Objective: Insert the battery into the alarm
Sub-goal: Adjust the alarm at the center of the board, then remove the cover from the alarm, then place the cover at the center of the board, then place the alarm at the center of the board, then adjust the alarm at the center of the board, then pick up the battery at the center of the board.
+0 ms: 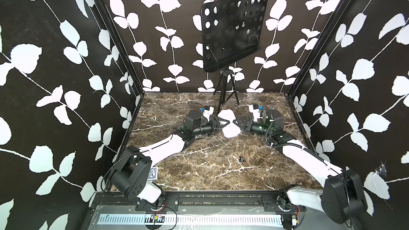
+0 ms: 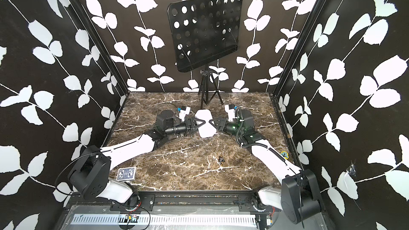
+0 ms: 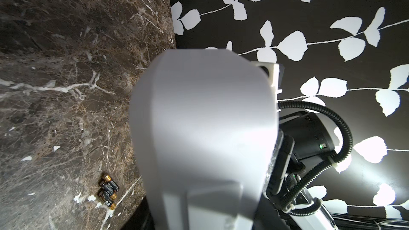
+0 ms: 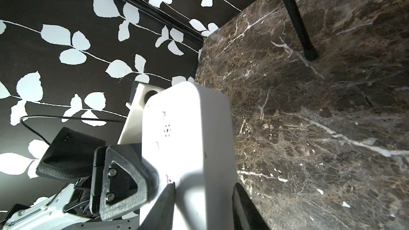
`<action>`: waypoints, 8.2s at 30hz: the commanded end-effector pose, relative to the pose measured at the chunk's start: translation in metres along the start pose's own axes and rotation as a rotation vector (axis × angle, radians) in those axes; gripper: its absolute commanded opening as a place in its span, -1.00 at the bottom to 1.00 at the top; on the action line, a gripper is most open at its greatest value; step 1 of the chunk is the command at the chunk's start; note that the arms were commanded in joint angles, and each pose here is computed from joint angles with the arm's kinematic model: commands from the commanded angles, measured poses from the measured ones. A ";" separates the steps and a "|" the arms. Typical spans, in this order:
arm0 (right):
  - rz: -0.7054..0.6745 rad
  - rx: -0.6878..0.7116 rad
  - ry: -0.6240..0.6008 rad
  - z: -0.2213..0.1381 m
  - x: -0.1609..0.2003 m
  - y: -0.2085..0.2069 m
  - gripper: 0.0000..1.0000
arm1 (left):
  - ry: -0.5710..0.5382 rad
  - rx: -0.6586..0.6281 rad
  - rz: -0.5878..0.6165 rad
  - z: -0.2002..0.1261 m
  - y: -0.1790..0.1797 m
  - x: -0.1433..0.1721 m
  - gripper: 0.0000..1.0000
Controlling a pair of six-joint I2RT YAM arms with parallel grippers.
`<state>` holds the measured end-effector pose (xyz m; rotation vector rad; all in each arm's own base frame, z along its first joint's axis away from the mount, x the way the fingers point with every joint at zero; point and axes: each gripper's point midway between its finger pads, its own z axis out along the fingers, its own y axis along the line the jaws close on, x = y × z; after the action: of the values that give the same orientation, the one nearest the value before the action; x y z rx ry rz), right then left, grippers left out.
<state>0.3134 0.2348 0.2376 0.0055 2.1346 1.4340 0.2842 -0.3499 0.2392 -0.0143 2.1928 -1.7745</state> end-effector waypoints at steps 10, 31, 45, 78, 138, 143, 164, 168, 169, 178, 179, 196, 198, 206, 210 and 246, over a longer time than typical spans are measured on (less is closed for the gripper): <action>-0.020 -0.027 -0.016 0.001 -0.007 0.005 -0.52 | -0.005 0.101 0.059 -0.007 -0.030 -0.001 -1.00; 0.019 -0.125 -0.043 0.000 -0.018 0.028 -0.34 | -0.017 0.211 0.051 -0.010 -0.049 -0.003 -1.00; 0.041 -0.126 -0.036 -0.003 -0.014 0.031 -0.29 | -0.045 0.301 0.061 -0.012 -0.069 -0.010 -1.00; 0.013 -0.127 -0.109 -0.011 -0.027 0.060 -0.64 | -0.022 0.292 0.032 -0.012 -0.057 -0.001 -1.00; -0.101 1.118 0.250 -0.099 0.089 -0.223 -0.28 | 0.257 -0.491 -0.092 -0.053 0.187 0.111 -0.19; -0.107 1.062 0.264 -0.098 0.090 -0.203 -0.30 | 0.236 -0.548 -0.062 -0.064 0.187 0.108 0.11; -0.302 0.952 0.488 -0.047 0.140 -0.175 -0.70 | 0.124 -0.639 -0.035 -0.096 0.177 0.101 0.59; -0.325 0.949 0.513 -0.044 0.143 -0.175 -0.70 | 0.111 -0.639 -0.042 -0.097 0.175 0.099 0.59; -0.327 0.951 0.519 -0.043 0.144 -0.175 -0.70 | 0.110 -0.639 -0.042 -0.097 0.175 0.099 0.58; -0.341 0.958 0.538 -0.039 0.147 -0.180 -0.75 | 0.119 -0.651 -0.057 -0.097 0.180 0.101 0.57; -0.343 0.961 0.544 -0.038 0.148 -0.182 -0.75 | 0.119 -0.653 -0.059 -0.097 0.181 0.101 0.57; -0.381 1.005 0.593 -0.037 0.149 -0.193 -0.71 | 0.126 -0.666 -0.071 -0.099 0.187 0.106 0.56; -0.384 1.008 0.597 -0.037 0.150 -0.194 -0.71 | 0.124 -0.668 -0.071 -0.100 0.187 0.106 0.56; -0.410 1.020 0.625 -0.033 0.147 -0.198 -0.72 | 0.108 -0.655 -0.064 -0.101 0.181 0.103 0.55; -0.425 1.027 0.621 -0.033 0.144 -0.197 -0.83 | 0.096 -0.646 -0.053 -0.102 0.175 0.100 0.50; 0.044 0.138 -0.097 0.006 -0.001 0.086 -0.90 | -0.173 -0.155 0.635 -0.013 -0.055 0.032 -0.14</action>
<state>0.2923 0.2679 0.2875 0.1808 2.2193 1.2071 0.2381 -0.3501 0.2628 0.3832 1.9961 -1.1937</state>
